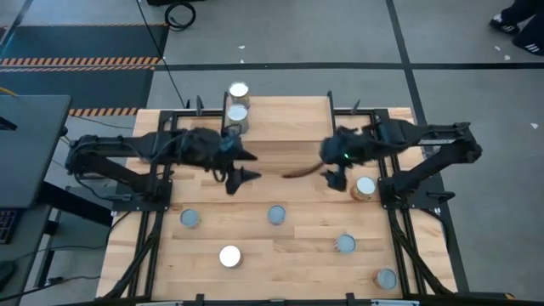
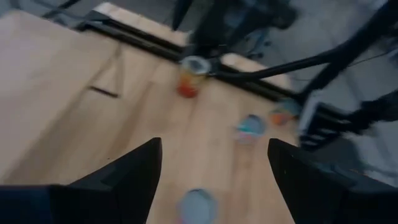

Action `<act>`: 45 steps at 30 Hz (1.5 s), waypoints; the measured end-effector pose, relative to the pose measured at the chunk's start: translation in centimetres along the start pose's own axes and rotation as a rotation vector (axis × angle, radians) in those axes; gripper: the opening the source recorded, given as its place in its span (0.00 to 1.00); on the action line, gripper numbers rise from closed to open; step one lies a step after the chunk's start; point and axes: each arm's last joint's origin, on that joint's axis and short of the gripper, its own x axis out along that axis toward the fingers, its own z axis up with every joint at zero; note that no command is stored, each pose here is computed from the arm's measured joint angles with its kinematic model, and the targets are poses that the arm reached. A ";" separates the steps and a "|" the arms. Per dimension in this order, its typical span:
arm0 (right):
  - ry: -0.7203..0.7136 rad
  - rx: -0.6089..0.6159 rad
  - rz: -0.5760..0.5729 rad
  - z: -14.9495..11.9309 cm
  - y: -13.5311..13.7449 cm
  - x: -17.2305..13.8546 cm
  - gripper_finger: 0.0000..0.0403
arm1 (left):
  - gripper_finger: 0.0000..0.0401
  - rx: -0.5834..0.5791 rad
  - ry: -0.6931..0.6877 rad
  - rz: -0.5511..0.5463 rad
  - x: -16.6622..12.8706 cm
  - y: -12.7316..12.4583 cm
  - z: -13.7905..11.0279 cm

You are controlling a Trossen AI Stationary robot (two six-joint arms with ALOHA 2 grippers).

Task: Pick and place cans onto a shelf
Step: Put the top canned corn on the shelf

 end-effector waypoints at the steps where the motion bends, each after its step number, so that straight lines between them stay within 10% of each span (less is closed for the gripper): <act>1: 0.032 0.029 0.013 -0.8 0.3 0.1 0.86 | 0.74 -0.007 -0.005 -0.013 0.0 -0.5 -0.1; 15: 0.378 0.646 -0.103 -10.8 -1.2 6.3 0.92 | 0.74 0.144 0.070 -0.010 -0.5 -2.9 -2.1; 31: 0.615 0.894 -0.237 -13.7 -4.9 10.9 0.99 | 0.74 0.198 0.070 -0.009 -0.6 -3.3 -2.3; 45: 0.665 0.958 -0.167 -12.8 -3.5 12.8 0.84 | 0.74 0.260 0.120 -0.008 -2.7 -3.0 -2.8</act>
